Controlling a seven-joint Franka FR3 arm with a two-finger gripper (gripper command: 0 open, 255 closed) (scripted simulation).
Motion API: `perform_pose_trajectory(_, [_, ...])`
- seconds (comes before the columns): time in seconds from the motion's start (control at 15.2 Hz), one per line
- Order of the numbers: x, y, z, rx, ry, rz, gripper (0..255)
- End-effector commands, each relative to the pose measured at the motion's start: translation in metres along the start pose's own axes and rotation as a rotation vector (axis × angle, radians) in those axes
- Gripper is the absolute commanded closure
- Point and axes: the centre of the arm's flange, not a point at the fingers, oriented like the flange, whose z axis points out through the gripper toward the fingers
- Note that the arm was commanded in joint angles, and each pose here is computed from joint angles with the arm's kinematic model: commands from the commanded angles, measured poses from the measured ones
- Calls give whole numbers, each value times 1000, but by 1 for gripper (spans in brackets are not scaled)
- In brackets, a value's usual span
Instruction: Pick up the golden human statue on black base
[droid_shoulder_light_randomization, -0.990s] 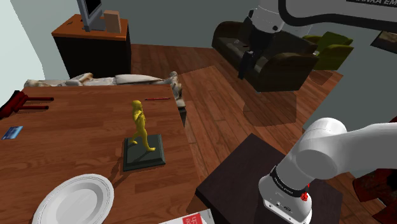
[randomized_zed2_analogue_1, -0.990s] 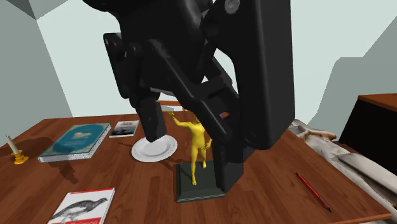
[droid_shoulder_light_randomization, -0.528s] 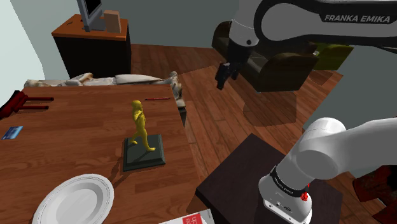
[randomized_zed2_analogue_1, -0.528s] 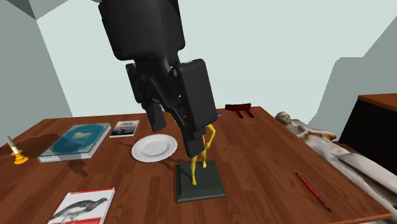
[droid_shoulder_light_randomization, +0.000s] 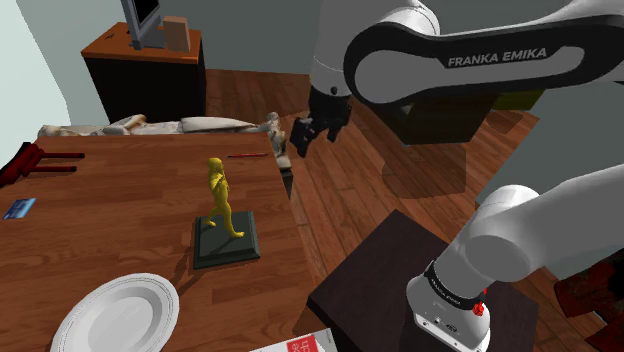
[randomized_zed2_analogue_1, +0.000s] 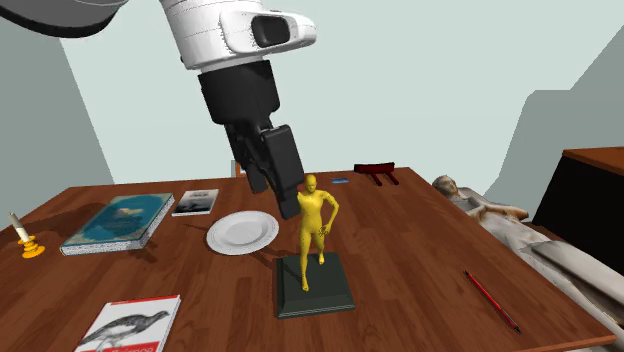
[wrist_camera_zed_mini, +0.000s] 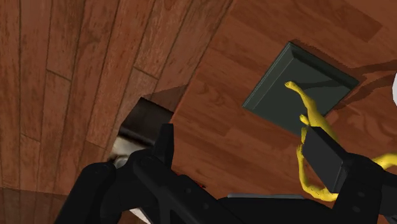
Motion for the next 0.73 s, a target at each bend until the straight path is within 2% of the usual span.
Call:
perform_pose_trajectory(0.0, [10, -25, 12, -3, 8, 32, 0])
perform_pose_trajectory(0.66, [66, -136, 60, -31, 46, 173, 0])
